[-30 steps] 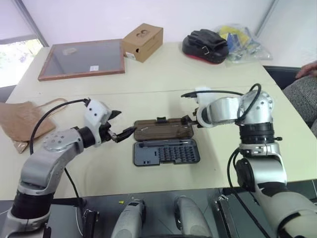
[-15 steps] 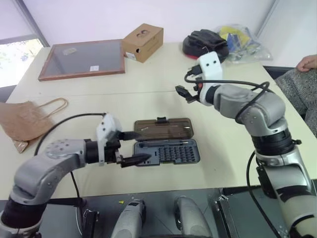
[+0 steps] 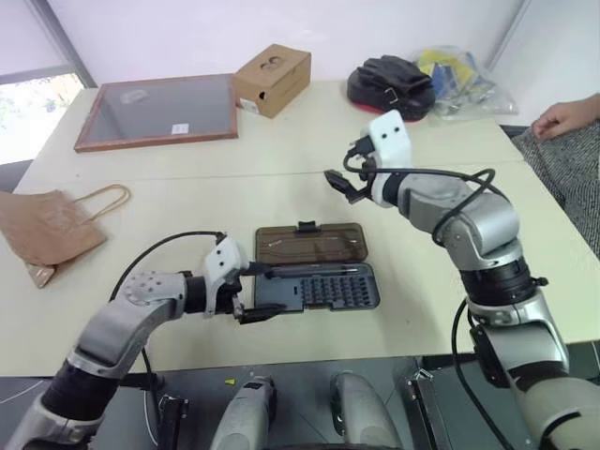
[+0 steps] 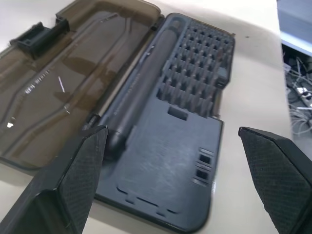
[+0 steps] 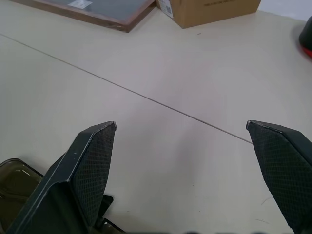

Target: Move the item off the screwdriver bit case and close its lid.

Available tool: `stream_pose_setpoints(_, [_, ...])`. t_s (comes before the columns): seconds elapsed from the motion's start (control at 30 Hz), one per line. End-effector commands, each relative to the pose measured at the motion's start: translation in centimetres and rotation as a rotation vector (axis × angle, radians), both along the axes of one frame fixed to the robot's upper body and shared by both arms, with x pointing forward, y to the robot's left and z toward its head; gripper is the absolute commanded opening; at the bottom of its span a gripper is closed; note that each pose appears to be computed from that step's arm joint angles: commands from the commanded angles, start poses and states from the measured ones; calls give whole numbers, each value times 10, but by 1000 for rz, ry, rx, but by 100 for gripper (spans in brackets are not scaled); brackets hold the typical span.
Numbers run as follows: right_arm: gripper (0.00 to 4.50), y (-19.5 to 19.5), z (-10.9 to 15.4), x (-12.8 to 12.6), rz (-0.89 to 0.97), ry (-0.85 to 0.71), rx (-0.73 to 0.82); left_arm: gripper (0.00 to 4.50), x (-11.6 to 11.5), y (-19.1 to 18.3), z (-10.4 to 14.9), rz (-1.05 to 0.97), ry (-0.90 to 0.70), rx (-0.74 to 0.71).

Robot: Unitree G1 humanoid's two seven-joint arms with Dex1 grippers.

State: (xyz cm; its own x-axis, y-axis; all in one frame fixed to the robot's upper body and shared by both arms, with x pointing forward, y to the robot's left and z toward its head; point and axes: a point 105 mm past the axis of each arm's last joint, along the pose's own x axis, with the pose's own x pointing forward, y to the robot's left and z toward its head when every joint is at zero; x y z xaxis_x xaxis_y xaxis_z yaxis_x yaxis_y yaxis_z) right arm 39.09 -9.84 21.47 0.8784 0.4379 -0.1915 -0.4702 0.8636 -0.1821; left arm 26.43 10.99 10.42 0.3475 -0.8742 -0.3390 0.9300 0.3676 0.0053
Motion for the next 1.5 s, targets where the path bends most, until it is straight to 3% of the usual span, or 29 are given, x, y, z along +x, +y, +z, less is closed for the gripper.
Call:
stream_pose_setpoints(0.03, [446,2,18,-6,18,-63,29,450,3,-4,17,-3,-75,-38])
stream_pose_setpoints(0.4, [446,7,13,-8,31,-46,46,450,3,0,46,12,-136,-89])
stream_pose_setpoints(0.43, [450,7,13,-8,33,-46,48,391,3,1,48,15,-147,-87])
stream_pose_setpoints(0.5, [450,8,13,-8,35,-46,50,318,3,2,51,17,-146,-97])
stream_pose_setpoints(0.7, [450,7,13,-6,33,-49,47,9,3,-1,44,15,-110,-105])
stream_pose_setpoints(1.1, [450,-18,8,6,90,-64,-85,3,1,-4,-9,-43,27,-27])
stream_pose_setpoints(1.5, [450,-20,-19,10,453,47,-377,3,10,2,-28,-35,11,40])
